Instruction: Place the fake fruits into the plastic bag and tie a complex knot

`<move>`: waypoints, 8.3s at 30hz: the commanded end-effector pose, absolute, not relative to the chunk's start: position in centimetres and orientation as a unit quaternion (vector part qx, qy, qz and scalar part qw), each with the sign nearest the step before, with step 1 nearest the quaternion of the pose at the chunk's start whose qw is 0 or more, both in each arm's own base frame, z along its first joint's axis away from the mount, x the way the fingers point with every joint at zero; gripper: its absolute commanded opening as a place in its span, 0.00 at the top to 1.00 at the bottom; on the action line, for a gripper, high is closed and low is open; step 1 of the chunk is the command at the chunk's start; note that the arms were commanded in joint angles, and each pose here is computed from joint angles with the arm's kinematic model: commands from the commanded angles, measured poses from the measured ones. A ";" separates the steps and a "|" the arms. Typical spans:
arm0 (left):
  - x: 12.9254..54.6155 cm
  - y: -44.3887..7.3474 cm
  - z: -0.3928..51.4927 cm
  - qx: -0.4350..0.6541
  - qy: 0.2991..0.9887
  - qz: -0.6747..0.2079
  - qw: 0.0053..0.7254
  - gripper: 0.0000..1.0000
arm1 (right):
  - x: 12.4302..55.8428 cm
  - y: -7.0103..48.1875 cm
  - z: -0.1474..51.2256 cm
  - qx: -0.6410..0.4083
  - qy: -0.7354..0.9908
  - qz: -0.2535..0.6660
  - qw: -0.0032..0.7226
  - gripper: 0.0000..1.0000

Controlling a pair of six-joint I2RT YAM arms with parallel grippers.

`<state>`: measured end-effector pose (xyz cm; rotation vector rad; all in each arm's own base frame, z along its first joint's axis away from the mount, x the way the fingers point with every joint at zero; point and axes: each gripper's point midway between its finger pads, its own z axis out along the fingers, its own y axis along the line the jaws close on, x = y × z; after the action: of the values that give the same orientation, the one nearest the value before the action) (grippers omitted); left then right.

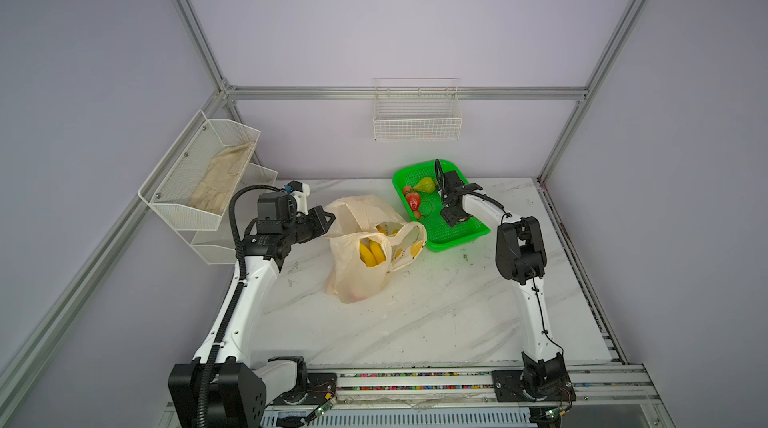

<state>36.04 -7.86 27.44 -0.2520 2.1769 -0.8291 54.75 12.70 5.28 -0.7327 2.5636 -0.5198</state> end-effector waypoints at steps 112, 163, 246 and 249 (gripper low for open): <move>36.3 -8.4 29.4 -0.077 0.843 -0.335 0.414 1.00 | 24.9 32.3 29.3 -0.495 0.679 0.249 0.482 0.28; 36.3 -8.5 29.9 -0.077 0.841 -0.340 0.415 1.00 | 26.4 43.2 26.8 -0.634 0.545 0.218 0.504 1.00; 23.4 -16.5 43.3 0.187 0.699 -0.166 0.670 1.00 | 34.5 27.7 43.7 -0.145 0.702 0.391 0.578 1.00; 25.4 -13.1 45.3 0.119 0.706 -0.131 0.685 1.00 | 33.2 25.9 45.6 -0.128 0.689 0.383 0.602 1.00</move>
<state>23.41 -16.39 40.97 0.4850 1.6326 -0.3662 34.13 27.62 43.52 -0.3665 1.6469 0.9085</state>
